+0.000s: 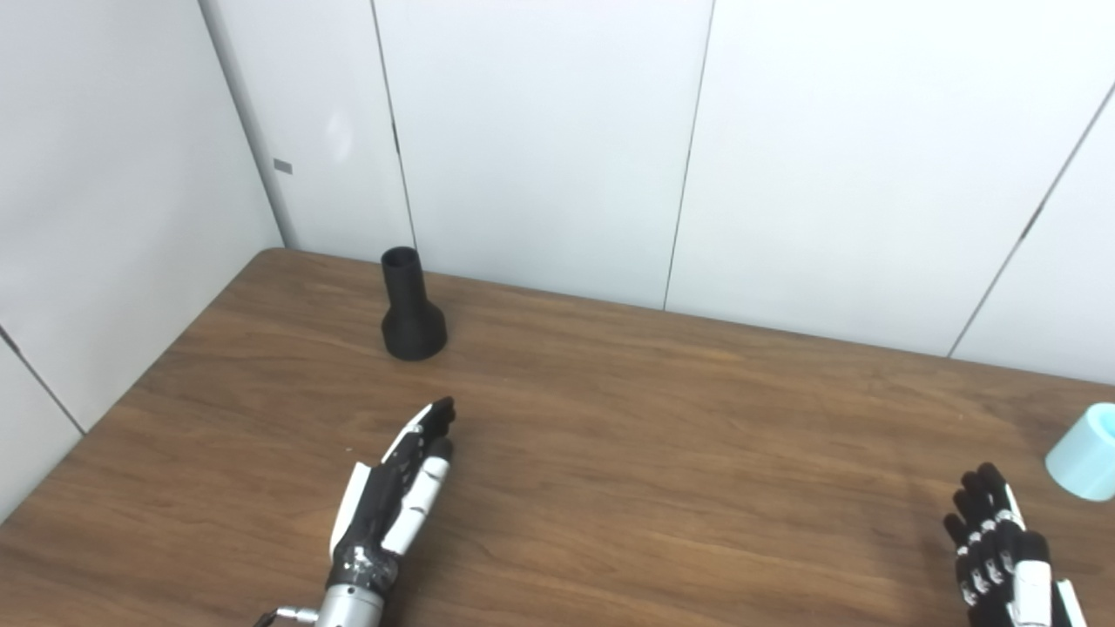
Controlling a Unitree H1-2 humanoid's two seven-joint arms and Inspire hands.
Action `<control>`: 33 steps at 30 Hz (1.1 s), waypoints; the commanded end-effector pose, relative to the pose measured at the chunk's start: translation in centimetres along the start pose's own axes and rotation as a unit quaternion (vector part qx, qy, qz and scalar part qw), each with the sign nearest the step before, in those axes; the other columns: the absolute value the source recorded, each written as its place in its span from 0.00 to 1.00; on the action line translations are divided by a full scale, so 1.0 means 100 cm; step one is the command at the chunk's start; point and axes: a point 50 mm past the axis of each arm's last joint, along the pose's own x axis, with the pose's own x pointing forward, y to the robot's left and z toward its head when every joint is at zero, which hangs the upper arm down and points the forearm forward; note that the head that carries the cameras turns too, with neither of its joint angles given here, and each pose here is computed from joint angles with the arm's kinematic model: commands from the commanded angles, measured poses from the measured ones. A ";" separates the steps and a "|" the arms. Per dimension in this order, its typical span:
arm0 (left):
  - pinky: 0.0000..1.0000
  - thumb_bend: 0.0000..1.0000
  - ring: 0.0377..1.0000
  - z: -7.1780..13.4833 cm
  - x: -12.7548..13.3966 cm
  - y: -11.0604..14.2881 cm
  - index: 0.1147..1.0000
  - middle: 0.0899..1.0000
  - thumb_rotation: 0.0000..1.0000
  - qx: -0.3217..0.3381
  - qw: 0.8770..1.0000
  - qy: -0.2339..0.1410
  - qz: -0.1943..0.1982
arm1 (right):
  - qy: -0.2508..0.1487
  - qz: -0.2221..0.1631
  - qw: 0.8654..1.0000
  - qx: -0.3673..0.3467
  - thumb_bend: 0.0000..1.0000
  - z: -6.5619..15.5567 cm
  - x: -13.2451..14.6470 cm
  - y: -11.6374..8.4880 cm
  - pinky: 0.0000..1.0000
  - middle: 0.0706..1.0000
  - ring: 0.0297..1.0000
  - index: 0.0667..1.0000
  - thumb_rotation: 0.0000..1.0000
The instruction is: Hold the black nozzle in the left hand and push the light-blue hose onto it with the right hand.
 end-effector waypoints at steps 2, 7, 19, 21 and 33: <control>0.98 0.53 0.93 -0.017 -0.034 -0.011 0.88 0.90 0.55 -0.010 0.999 0.049 0.021 | 0.059 -0.014 0.998 -0.006 0.56 -0.024 -0.031 -0.017 1.00 0.98 1.00 0.99 1.00; 0.92 0.64 0.91 -0.008 -0.034 -0.005 0.88 0.88 0.39 -0.001 0.998 0.036 0.050 | 0.057 -0.014 0.998 -0.009 0.56 -0.024 -0.034 -0.021 1.00 0.97 1.00 0.98 1.00; 0.82 0.81 0.84 0.059 0.015 0.039 0.85 0.85 0.19 0.088 0.988 -0.042 0.117 | 0.063 -0.016 0.998 -0.014 0.63 -0.028 -0.034 -0.024 0.98 0.96 0.98 0.95 0.99; 0.81 0.86 0.83 0.070 0.027 0.046 0.85 0.84 0.21 0.105 0.985 -0.044 0.130 | 0.063 -0.016 0.998 -0.014 0.63 -0.029 -0.033 -0.023 0.98 0.95 0.97 0.95 0.99; 0.85 0.90 0.87 0.101 0.099 0.086 0.84 0.86 0.20 0.165 0.970 -0.056 0.167 | 0.061 -0.022 0.998 -0.016 0.62 -0.031 -0.028 -0.020 0.93 0.95 0.97 0.95 1.00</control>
